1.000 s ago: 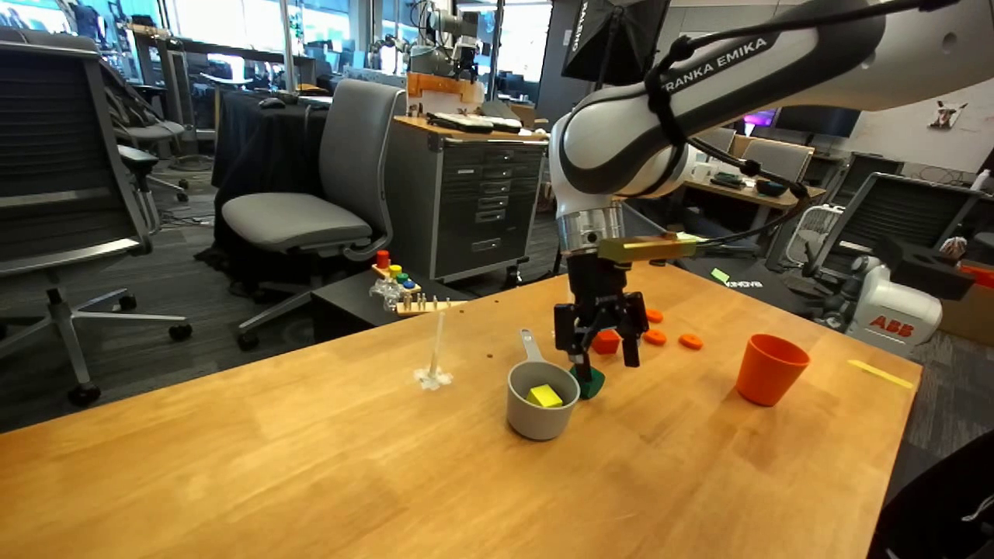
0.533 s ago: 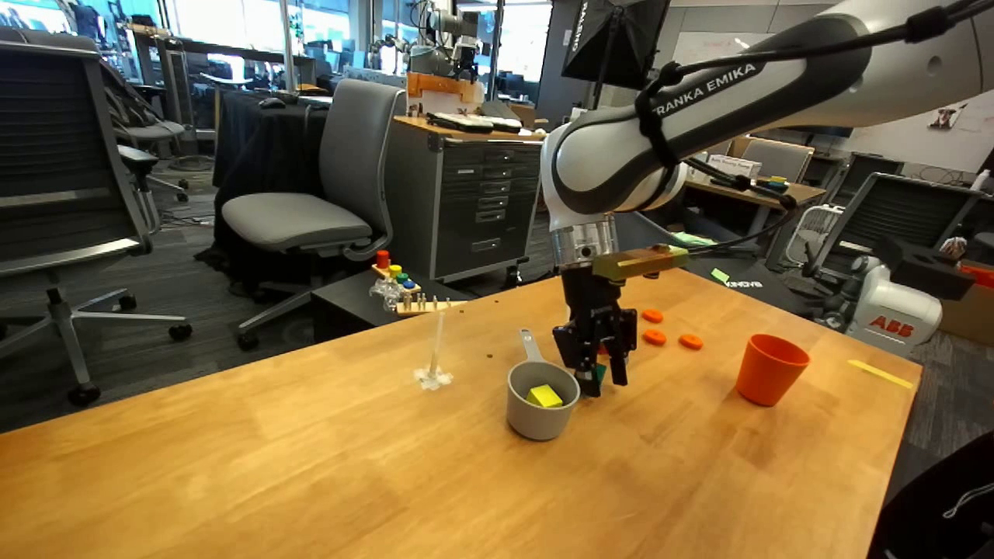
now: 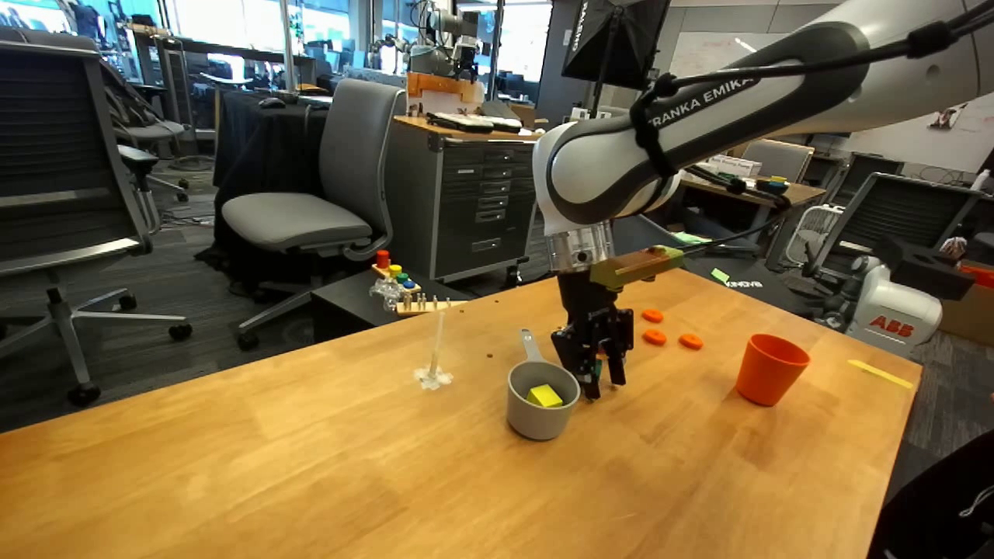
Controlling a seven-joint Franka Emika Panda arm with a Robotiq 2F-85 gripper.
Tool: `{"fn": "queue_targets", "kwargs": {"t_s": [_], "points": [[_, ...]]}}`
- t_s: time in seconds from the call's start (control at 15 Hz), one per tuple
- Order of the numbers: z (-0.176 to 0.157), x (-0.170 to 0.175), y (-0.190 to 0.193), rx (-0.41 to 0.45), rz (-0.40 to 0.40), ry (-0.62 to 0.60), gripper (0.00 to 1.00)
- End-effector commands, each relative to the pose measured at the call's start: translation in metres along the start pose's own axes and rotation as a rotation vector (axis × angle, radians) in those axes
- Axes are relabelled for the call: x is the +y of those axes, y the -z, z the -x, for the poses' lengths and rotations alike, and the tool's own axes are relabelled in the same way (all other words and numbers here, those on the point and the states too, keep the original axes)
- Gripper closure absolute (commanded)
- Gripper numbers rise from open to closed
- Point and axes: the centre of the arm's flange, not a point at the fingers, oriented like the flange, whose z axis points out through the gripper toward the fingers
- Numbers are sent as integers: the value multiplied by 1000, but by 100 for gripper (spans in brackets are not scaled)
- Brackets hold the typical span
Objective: Put the yellow, green and orange objects in the scoop
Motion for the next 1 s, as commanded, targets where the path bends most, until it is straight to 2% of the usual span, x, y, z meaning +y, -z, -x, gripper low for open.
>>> {"fn": "queue_targets", "kwargs": {"t_s": [0.0, 0.13, 0.2, 0.4, 0.6, 0.8, 0.87, 0.93], "points": [[-1, 3, 7, 4, 9, -16, 12], [2, 3, 11, 13, 18, -15, 1], [3, 2, 14, 20, 27, -15, 0], [5, 6, 28, 41, 64, -18, 0], [3, 11, 38, 64, 40, -37, 0], [-3, 10, 45, 94, 68, -32, 0], [-3, 10, 46, 102, 76, -26, 25], [-4, 8, 47, 111, 80, -23, 27]]}}
